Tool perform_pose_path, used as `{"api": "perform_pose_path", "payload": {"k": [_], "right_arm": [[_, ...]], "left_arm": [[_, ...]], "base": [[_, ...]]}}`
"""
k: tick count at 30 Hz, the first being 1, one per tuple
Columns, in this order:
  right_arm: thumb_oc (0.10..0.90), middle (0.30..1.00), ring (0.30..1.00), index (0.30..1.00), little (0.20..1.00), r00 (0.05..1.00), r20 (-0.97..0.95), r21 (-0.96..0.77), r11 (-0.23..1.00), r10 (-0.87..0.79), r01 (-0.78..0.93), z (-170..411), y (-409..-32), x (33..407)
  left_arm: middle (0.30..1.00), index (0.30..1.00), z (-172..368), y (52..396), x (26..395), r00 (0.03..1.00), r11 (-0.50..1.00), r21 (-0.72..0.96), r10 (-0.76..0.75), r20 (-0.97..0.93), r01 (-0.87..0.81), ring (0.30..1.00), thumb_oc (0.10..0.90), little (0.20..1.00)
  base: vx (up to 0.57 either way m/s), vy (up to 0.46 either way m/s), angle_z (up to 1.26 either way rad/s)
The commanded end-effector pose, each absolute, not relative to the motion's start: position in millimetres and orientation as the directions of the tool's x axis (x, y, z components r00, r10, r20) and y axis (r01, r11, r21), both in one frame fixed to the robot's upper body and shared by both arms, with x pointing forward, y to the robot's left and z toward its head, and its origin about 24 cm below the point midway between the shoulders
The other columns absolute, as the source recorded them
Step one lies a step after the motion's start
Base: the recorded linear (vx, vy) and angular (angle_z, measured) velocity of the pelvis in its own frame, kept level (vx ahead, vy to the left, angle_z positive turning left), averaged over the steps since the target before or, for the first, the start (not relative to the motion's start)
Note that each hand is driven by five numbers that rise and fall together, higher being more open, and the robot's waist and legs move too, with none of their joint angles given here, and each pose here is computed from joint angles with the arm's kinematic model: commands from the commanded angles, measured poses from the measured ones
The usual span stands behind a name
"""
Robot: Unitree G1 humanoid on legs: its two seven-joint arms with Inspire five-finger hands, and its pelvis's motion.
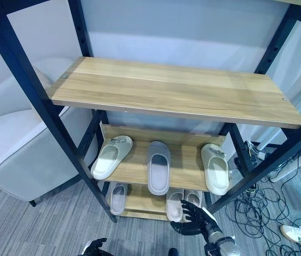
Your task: Arrange the slippers neatly on the shoe rack.
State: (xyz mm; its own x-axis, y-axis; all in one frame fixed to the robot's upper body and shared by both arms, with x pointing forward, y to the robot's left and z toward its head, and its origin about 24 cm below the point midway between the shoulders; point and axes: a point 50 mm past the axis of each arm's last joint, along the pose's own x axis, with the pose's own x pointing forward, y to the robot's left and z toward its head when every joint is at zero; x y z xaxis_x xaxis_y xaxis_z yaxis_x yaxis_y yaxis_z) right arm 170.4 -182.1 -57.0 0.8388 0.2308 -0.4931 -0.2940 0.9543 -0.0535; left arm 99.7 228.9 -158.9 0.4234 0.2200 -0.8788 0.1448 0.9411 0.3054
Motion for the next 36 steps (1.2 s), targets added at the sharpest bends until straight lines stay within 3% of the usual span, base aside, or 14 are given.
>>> {"api": "perform_pose_path", "payload": {"k": [1, 16, 36], "right_arm": [[0.800, 0.900, 0.900, 0.900, 0.900, 0.935, -0.200, -0.052, 0.950, 0.292, -0.308, 3.5, -185.7, 203.0], [0.800, 0.900, 0.900, 0.900, 0.900, 0.931, 0.075, -0.171, 0.924, 0.357, -0.341, 73.6, -190.5, 200.4], [0.800, 0.900, 0.900, 0.900, 0.900, 0.968, 0.125, -0.441, 0.886, 0.218, -0.142, 56.4, -172.3, 230.7]], "left_arm": [[0.900, 0.900, -156.0, 210.6, 126.3, 0.480, 0.944, 0.277, 0.161, -0.862, 0.181, 0.900, 0.800, 0.900], [0.900, 0.900, -158.6, 197.3, 123.3, 0.480, 0.955, 0.228, 0.113, -0.870, 0.190, 0.900, 0.800, 0.900], [0.900, 0.900, -162.9, 182.9, 111.9, 0.471, 0.955, 0.219, 0.103, -0.876, 0.199, 0.900, 0.800, 0.900]], "base": [[0.00, 0.000, 0.00], [0.00, 0.000, 0.00], [0.01, 0.005, 0.01]]}}
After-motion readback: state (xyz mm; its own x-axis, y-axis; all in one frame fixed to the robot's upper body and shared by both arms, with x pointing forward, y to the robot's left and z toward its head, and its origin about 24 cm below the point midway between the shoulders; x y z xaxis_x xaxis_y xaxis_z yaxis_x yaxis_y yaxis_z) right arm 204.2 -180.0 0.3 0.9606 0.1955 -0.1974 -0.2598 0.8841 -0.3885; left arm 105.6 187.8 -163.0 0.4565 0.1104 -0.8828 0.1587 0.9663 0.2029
